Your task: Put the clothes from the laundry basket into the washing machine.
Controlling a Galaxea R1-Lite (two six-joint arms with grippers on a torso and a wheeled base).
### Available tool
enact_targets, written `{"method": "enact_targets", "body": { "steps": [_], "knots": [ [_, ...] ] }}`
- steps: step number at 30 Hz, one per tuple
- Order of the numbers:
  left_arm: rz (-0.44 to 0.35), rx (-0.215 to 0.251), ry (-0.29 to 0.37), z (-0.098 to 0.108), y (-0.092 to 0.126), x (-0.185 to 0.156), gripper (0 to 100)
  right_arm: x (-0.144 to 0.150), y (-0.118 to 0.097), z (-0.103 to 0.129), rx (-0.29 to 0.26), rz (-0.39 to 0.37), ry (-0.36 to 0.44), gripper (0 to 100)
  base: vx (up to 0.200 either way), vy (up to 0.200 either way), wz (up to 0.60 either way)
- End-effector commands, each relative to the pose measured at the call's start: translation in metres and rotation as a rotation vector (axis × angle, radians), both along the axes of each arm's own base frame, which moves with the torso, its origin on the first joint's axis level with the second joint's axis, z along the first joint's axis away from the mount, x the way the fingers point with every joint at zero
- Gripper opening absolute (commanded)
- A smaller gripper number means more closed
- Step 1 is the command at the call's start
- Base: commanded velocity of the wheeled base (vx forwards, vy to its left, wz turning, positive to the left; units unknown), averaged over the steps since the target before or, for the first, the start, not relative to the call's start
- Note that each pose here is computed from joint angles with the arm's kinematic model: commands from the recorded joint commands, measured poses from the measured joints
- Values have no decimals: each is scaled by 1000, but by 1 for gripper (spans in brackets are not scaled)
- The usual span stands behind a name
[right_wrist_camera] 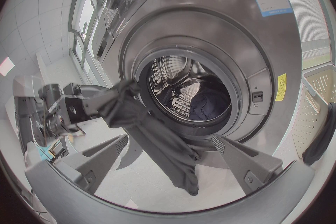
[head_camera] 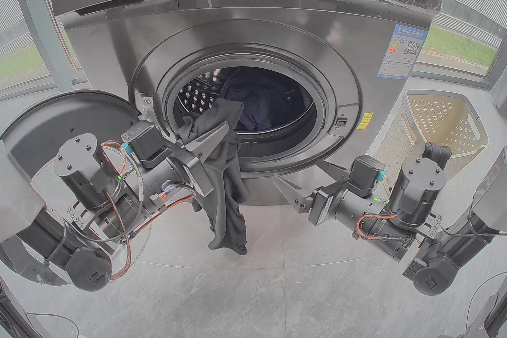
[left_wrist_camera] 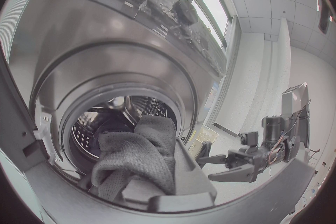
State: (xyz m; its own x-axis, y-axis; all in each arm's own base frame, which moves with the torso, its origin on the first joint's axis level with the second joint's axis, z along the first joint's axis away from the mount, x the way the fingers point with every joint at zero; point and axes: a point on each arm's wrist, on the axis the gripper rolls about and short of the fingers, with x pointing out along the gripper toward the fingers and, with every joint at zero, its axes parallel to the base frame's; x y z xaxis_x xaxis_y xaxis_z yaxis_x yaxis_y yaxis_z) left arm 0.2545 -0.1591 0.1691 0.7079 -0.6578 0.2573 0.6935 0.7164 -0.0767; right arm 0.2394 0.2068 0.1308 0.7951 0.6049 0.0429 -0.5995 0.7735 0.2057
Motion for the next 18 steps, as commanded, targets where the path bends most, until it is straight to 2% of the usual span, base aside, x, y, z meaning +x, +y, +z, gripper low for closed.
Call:
{"method": "enact_targets", "body": {
  "steps": [1, 10, 11, 12, 18],
  "knots": [
    [-11, -30, -57, 19, 6, -12, 0, 8, 0, -17, -43, -16, 33, 100, 0, 0, 0],
    [-99, -58, -112, 37, 1, -40, 0, 23, -5, -33, -70, -57, 67, 100, 0, 0, 0],
    [-153, -52, -117, 38, 0, -49, 0, 28, -6, -35, -71, -70, 68, 100, 0, 0, 0],
    [-170, -47, -121, 38, 1, -52, 0, 30, -6, -35, -69, -74, 65, 100, 0, 0, 0],
    [-174, -45, -119, 38, 2, -52, 0, 41, 4, -46, -83, -70, 65, 100, 0, 0, 0]
  ]
}}
